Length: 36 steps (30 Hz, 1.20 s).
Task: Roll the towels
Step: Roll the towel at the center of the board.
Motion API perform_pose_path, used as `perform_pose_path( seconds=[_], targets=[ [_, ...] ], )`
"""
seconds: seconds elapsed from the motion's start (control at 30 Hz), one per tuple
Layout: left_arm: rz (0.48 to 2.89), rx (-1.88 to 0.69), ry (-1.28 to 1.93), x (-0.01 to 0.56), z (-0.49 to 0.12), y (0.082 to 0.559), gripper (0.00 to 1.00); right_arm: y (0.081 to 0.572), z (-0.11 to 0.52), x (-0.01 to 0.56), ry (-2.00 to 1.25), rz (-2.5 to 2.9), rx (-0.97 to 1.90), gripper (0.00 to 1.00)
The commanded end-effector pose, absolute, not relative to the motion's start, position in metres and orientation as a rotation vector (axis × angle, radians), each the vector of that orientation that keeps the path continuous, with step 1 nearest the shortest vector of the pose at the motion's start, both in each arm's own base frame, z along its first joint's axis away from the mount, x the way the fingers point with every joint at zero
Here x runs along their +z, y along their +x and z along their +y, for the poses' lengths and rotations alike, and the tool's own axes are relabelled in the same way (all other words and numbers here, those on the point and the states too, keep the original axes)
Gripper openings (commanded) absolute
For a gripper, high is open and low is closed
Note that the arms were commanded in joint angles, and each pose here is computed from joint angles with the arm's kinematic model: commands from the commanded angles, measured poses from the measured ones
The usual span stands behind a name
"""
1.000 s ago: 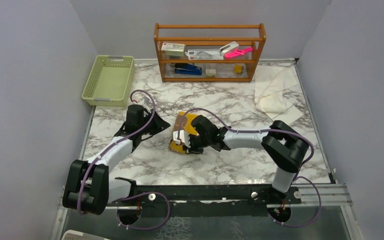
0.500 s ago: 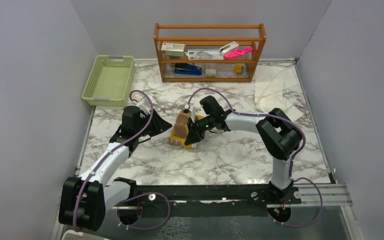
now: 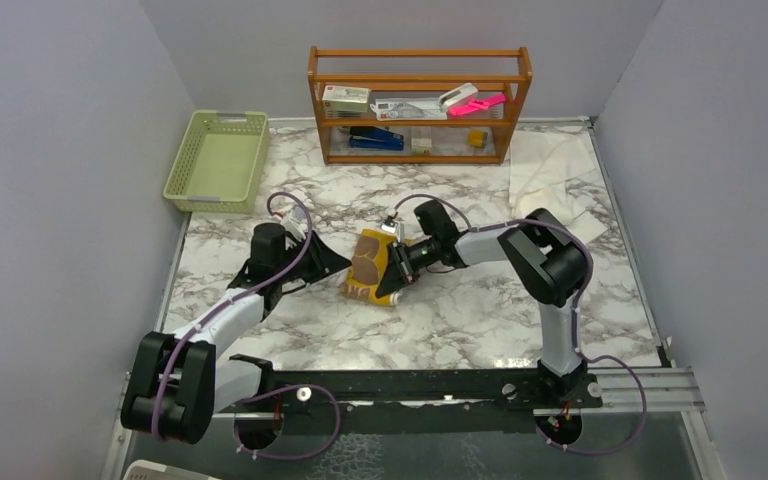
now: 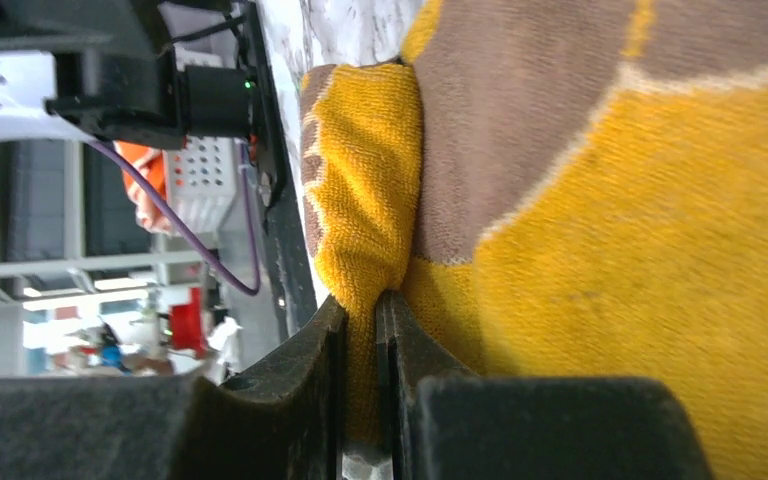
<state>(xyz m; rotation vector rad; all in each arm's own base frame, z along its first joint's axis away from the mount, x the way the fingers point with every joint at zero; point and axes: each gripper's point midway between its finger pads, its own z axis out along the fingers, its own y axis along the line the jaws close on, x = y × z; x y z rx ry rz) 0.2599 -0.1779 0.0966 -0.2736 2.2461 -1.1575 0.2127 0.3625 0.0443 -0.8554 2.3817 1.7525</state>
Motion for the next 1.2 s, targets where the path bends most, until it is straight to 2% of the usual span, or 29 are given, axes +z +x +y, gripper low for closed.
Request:
perform_pose_path(
  seconds=[0.0,0.2,0.53,0.83,0.9,0.97,1.1,1.17],
  targets=[
    [2.196,-1.221,-0.21,0.109,-0.19,0.261,0.26,0.219,0.361,0.045,-0.665,2.44,1.879,0.01],
    [2.2,-1.239,-0.184,0.107,-0.201,0.258,0.26,0.224,0.353,0.035,-0.437,2.515,1.922,0.01],
    [2.278,-1.283,-0.182,0.076,-0.224,0.249,0.26,0.226,0.351,0.019,-0.328,2.599,1.869,0.01],
    [2.341,-1.083,-0.226,0.03,-0.21,0.259,0.26,0.234,0.353,0.017,-0.308,2.6,1.832,0.03],
    [2.37,-1.018,-0.241,0.012,-0.206,0.259,0.26,0.238,0.353,0.019,-0.332,2.584,1.791,0.11],
    [2.39,-1.008,-0.255,0.0,-0.206,0.256,0.25,0.247,0.353,0.022,-0.374,2.565,1.697,0.25],
    [2.424,-0.962,-0.261,-0.017,-0.205,0.25,0.25,0.269,0.346,0.03,-0.474,2.513,1.446,0.65],
    [2.432,-0.939,-0.263,-0.021,-0.203,0.249,0.25,0.283,0.339,0.037,-0.544,2.467,1.293,0.67]
  ],
)
